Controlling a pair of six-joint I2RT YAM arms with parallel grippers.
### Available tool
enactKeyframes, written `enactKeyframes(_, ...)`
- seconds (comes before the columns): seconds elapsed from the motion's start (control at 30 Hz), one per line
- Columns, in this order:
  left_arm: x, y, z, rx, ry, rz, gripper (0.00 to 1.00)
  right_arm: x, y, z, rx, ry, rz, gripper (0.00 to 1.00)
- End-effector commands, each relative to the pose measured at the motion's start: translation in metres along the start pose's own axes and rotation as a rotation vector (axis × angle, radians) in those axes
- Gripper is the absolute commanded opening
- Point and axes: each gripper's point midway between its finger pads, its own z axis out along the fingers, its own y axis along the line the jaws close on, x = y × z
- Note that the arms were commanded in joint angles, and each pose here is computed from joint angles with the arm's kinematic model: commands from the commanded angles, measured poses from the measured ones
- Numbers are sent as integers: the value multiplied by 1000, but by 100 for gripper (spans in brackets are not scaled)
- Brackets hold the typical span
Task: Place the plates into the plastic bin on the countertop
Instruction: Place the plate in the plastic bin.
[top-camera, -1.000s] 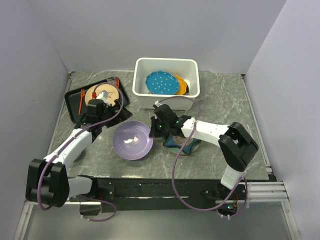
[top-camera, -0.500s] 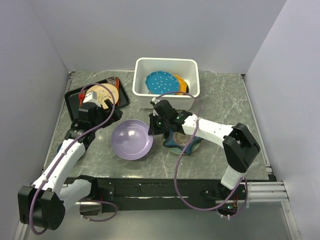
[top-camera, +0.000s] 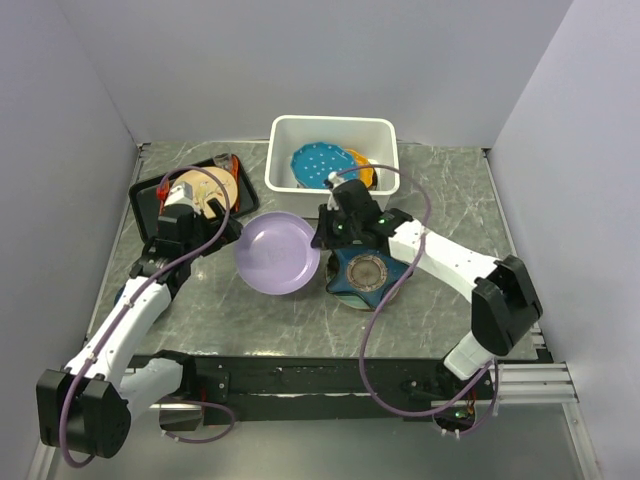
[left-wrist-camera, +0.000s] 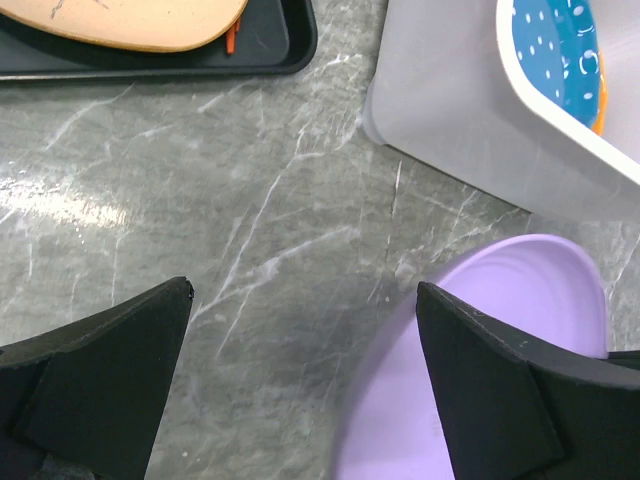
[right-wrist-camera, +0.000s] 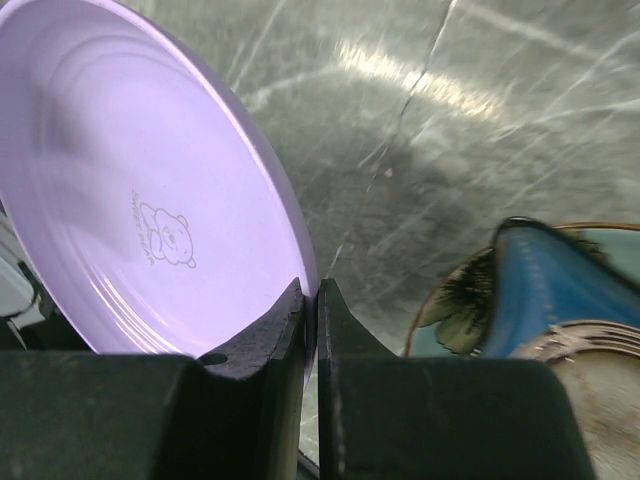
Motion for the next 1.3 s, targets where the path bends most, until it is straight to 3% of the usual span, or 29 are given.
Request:
enactKeyframes(0.0, -25, -18, 2, 56, -75, -3, 99, -38, 6, -33, -25, -123, -9, 0)
enactKeyframes(0.6, -14, -13, -7, 62, -56, -5, 99, -112, -19, -64, 9, -259, 33, 0)
enactKeyframes(1.27, -1, -10, -10, 84, -46, -32, 99, -199, -44, -65, 18, -355, 93, 0)
